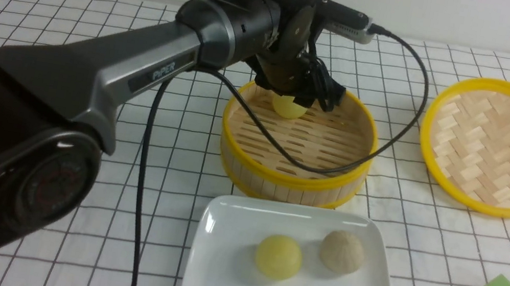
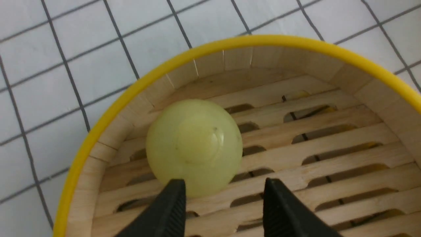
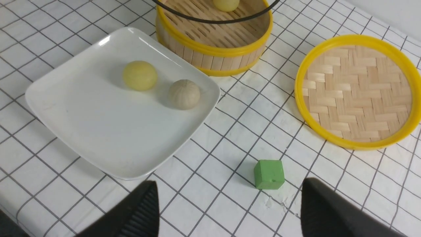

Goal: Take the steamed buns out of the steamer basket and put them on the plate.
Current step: Use the left arm to grab the steamed stuffed bun that is closest to it

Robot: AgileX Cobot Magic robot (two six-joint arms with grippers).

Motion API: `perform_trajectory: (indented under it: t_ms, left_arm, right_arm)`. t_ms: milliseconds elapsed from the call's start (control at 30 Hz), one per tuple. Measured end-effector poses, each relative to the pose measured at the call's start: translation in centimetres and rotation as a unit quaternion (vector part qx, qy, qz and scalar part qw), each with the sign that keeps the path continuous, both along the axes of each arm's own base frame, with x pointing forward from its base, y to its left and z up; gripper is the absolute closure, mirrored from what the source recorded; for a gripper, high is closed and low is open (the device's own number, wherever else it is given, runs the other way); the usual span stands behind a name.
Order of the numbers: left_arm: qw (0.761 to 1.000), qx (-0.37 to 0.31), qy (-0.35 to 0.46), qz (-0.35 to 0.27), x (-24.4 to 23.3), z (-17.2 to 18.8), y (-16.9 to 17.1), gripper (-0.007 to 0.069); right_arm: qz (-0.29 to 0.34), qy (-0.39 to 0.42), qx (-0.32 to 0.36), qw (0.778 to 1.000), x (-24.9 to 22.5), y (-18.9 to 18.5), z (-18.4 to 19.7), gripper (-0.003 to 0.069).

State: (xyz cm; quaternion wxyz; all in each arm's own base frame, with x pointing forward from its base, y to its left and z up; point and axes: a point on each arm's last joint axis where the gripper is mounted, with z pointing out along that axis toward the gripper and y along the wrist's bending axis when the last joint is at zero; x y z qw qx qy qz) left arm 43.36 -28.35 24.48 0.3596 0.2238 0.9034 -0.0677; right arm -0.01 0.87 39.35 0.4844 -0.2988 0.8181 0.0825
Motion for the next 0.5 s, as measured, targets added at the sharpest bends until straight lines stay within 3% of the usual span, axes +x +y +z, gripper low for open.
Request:
perform_trajectory:
  t_ms: [167, 500]
  left_arm:
    - [0.999, -0.021, -0.043, 0.011, 1.0, 0.3, 0.2, 0.0278]
    - [0.999, -0.024, -0.027, 0.034, 2.2, -2.3, 0.8, 0.0278]
  right_arm:
    - [0.0, 0.0, 0.0, 1.0, 0.0, 0.0, 0.0, 0.0101]
    - [0.0, 0.0, 0.0, 1.0, 0.0, 0.0, 0.0, 0.0101]
